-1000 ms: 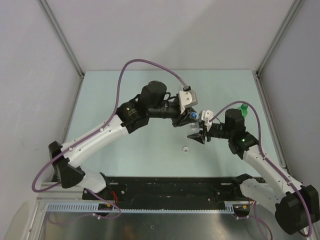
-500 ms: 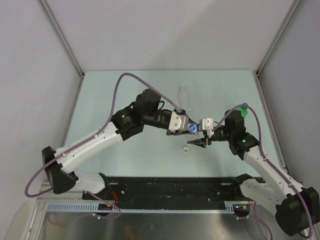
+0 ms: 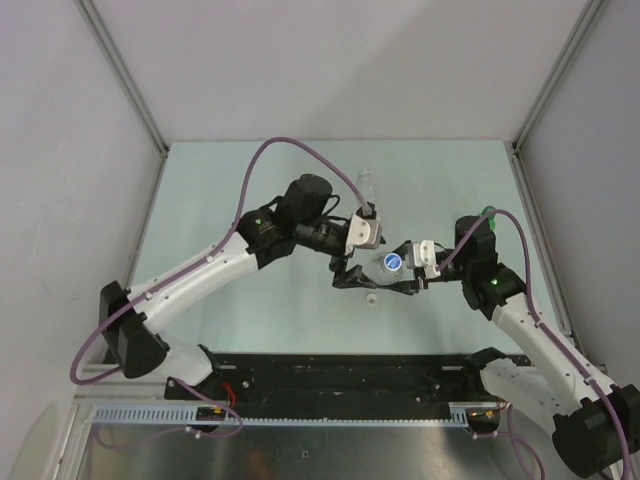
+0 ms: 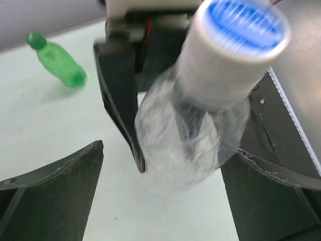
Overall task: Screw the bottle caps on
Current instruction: Screw the bottle cap onto the plastic bottle.
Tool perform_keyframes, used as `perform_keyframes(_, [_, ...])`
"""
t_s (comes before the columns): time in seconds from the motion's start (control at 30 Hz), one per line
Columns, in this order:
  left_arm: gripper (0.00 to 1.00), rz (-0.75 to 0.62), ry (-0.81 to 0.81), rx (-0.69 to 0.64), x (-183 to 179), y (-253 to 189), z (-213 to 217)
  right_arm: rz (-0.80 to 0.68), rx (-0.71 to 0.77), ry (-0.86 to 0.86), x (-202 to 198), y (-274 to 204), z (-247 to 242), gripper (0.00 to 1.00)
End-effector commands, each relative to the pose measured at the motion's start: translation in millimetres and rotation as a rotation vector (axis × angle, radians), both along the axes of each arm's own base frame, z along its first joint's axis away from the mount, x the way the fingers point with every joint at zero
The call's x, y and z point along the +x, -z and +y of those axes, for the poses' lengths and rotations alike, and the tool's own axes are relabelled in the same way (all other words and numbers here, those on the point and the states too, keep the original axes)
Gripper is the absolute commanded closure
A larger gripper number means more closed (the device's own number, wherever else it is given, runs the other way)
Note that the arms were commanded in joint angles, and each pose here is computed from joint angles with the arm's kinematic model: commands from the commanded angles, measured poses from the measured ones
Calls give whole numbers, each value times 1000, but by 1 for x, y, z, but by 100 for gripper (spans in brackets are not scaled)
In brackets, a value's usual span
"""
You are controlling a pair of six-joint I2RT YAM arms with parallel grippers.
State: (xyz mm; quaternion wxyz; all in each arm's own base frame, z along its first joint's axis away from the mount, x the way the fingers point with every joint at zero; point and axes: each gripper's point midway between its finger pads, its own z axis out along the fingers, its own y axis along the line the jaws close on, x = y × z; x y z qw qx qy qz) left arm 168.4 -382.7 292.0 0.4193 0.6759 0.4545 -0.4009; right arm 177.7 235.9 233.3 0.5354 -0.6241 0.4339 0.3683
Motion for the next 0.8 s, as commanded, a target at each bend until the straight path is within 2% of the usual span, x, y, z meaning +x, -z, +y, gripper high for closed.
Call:
perform_keyframes(0.0, [1, 58, -140, -13, 33, -23, 19, -134, 72, -101, -15, -39, 4, 100])
perform_keyframes(0.13, [1, 69, -168, -48, 30, -35, 27, -117, 67, -54, -6, -40, 5, 100])
perform_keyframes(0.23, [1, 69, -319, -68, 47, -38, 35, -72, 64, 56, 15, -41, 5, 100])
perform_keyframes(0.3, [1, 98, -482, -102, 64, -45, 44, -32, 83, 208, 43, -47, 3, 100])
perform_keyframes(0.47, [0, 257, -988, -231, 112, -64, 86, 110, 191, 768, 131, -53, -34, 100])
perform_keyframes(0.57, [0, 353, -1111, -326, 115, -79, 102, 117, 170, 999, 155, -40, -57, 100])
perform_keyframes(0.77, [0, 549, -1240, -533, 119, -121, 116, 5, 7, 1097, 162, -12, -59, 100])
